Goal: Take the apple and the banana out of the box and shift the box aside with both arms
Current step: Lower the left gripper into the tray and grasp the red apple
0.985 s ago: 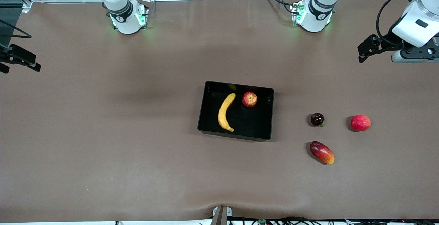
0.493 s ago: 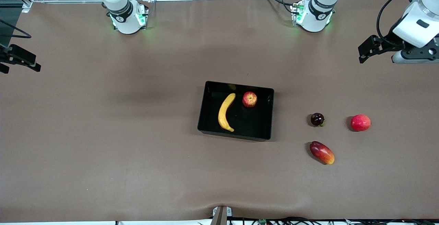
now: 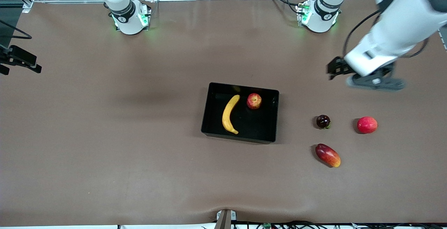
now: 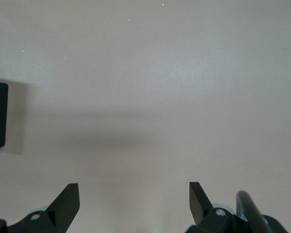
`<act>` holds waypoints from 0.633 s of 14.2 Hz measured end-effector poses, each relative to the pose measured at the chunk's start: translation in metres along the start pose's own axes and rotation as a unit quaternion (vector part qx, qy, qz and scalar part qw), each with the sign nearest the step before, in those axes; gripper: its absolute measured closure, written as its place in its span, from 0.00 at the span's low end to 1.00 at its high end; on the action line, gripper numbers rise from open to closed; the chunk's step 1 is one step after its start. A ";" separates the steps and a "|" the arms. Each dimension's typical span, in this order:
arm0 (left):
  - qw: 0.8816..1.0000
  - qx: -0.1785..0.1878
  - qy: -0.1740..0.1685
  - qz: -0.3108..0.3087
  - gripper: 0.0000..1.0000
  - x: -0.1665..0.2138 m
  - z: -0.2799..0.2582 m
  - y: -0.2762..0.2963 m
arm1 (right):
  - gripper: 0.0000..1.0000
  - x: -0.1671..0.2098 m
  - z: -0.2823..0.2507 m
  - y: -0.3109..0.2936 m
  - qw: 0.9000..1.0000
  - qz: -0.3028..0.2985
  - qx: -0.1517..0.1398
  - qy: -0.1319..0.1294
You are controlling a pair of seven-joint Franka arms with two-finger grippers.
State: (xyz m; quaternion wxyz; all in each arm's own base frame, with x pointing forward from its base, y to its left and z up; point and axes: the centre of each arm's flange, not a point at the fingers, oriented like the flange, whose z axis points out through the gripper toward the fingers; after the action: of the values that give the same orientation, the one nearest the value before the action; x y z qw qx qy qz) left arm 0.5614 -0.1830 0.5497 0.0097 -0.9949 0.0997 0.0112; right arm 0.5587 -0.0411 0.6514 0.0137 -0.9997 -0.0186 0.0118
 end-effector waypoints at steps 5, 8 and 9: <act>0.999 -0.017 -0.001 -0.032 0.00 0.029 0.079 0.090 | 0.00 0.000 0.000 0.000 1.000 0.000 0.000 0.000; 0.998 -0.025 -0.007 -0.061 0.00 0.032 0.129 0.151 | 0.00 0.000 0.000 -0.001 1.000 0.000 0.000 0.000; 0.998 -0.027 -0.012 -0.061 0.00 0.032 0.147 0.168 | 0.00 0.000 0.000 0.000 1.000 0.000 0.000 0.000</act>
State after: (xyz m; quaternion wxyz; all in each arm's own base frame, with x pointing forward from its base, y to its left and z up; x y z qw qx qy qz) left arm 0.5564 -0.3503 0.3996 -0.0152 -0.9988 0.0389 0.0247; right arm 0.5588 -0.0409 0.6514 0.0137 -0.9997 -0.0188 0.0115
